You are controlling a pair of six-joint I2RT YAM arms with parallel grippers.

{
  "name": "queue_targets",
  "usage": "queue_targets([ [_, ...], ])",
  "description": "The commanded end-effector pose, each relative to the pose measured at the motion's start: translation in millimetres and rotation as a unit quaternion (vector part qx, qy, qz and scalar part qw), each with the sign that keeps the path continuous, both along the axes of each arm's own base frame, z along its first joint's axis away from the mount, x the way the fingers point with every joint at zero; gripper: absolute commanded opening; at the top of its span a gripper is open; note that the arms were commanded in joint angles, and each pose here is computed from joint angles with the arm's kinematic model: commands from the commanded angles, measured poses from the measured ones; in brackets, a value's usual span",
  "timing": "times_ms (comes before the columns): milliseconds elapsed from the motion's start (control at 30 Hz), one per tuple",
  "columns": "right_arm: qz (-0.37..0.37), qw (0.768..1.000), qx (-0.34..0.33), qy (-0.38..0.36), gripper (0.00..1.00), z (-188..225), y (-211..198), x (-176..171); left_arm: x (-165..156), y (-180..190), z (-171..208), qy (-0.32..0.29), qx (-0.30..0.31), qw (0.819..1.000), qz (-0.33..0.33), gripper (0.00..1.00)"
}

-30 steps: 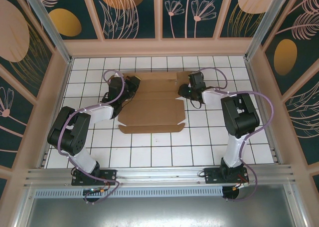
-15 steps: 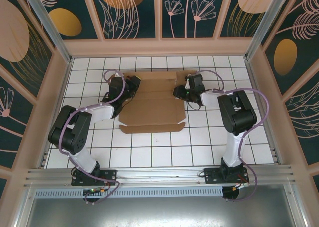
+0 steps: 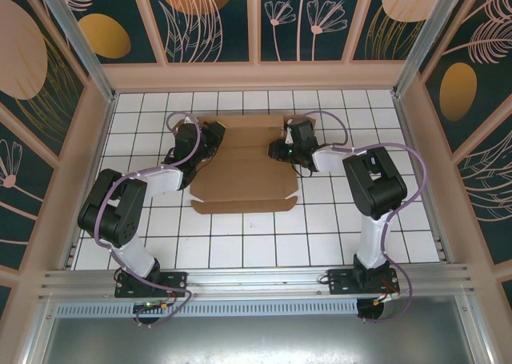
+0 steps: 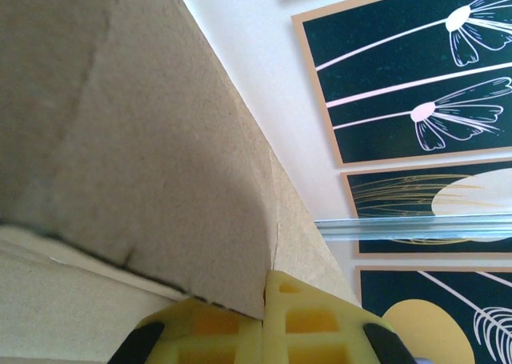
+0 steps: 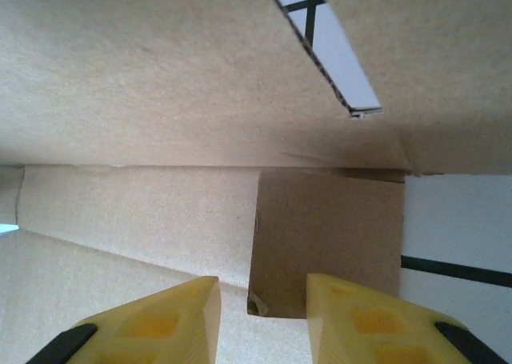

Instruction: Fold the paper box

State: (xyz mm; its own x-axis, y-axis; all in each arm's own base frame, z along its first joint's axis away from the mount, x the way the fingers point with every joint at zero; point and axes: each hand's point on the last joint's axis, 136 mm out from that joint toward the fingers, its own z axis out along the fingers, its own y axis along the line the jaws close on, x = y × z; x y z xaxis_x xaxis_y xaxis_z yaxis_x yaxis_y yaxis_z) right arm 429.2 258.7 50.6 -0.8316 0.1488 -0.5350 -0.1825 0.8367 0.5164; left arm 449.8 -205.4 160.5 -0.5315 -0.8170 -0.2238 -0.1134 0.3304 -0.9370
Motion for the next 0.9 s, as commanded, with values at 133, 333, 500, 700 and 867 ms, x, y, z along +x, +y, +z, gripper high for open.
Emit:
queue_targets([
  [133, -0.005, 0.999, -0.036, 0.008, 0.30, -23.2, -1.7, 6.8, -20.3, -1.0, -48.9, 0.076, 0.015, 0.997, -0.018, 0.00],
  [333, 0.005, 0.998, -0.061, 0.016, 0.27, -38.9, 7.0, 1.2, -24.0, 0.4, -53.0, 0.084, 0.015, 0.996, -0.017, 0.00],
  [500, 0.008, 0.999, -0.034, -0.022, 0.29, -0.9, 4.2, 0.3, -23.0, 5.6, -43.0, 0.074, 0.030, 0.997, -0.007, 0.00],
  [700, 0.059, 0.996, 0.035, -0.063, 0.35, 61.3, -4.4, -13.6, -21.5, 7.6, -47.1, 0.084, 0.037, 0.996, -0.001, 0.00],
  [867, 0.045, 0.989, 0.031, -0.137, 0.38, 108.3, -38.0, -25.9, -18.0, 5.9, -44.6, 0.084, 0.038, 0.996, -0.002, 0.00],
])
